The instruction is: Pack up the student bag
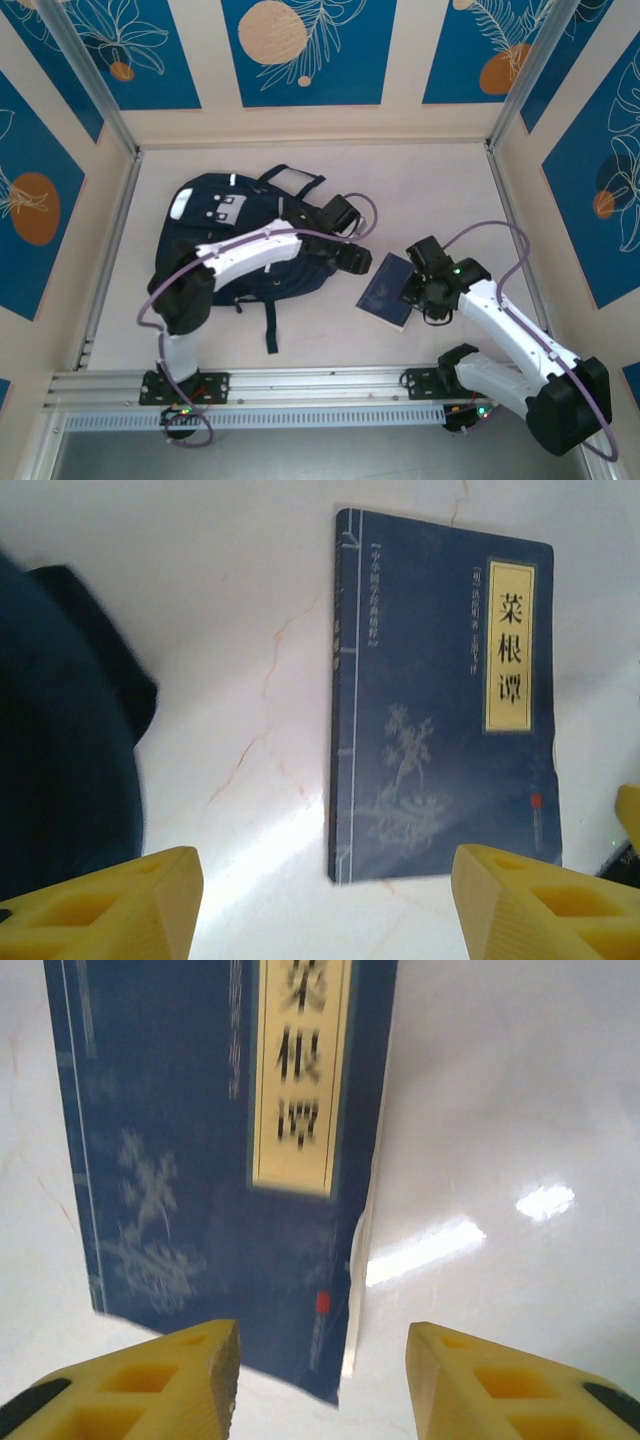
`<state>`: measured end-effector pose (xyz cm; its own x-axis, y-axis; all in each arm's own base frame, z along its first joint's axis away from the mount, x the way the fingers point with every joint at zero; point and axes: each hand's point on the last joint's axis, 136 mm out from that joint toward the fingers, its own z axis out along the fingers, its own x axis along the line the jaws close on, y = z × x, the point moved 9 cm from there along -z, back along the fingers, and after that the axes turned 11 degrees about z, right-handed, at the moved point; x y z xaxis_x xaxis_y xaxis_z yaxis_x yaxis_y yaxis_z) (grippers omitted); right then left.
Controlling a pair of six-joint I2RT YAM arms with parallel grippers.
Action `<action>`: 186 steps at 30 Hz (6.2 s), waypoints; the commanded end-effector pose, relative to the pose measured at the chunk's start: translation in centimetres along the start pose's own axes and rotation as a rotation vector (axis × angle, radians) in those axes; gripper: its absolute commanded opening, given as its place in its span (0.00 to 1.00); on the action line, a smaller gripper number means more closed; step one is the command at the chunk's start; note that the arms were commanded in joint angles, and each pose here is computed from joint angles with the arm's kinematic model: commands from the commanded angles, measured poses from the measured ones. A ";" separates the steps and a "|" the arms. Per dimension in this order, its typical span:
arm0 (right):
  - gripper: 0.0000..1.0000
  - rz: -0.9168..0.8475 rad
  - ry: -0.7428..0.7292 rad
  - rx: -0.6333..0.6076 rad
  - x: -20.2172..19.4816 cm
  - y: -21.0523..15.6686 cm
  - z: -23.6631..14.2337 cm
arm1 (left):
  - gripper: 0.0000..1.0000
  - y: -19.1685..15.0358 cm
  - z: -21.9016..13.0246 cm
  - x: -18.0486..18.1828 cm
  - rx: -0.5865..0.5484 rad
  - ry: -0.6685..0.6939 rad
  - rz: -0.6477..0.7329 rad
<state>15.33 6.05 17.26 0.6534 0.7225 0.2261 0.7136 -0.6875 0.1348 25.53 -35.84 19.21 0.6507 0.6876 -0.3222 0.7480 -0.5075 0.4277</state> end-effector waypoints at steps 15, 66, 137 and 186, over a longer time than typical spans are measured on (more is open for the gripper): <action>0.30 0.295 0.109 0.047 -1.3 3.4 6.2 | 0.66 1.5 8.5 -0.8 0.080 -0.112 0.016; 0.24 0.256 0.097 0.105 -0.5 3.4 7.9 | 0.33 2.8 5.9 -5.3 0.055 -0.824 -0.108; 0.80 0.110 1.594 0.055 12.3 -4.5 -10.6 | 0.00 -5.4 -19.4 -2.1 -1.277 -0.426 -0.509; 0.00 0.038 0.749 -0.214 3.5 -2.6 -3.1 | 0.99 -2.9 -9.1 8.4 -0.094 0.811 -0.156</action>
<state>15.09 10.32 20.19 0.2939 0.5364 0.7911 0.5807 -0.7576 0.2980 26.94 -24.55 22.46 0.2020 0.9512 0.2334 0.7876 -0.2994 0.5385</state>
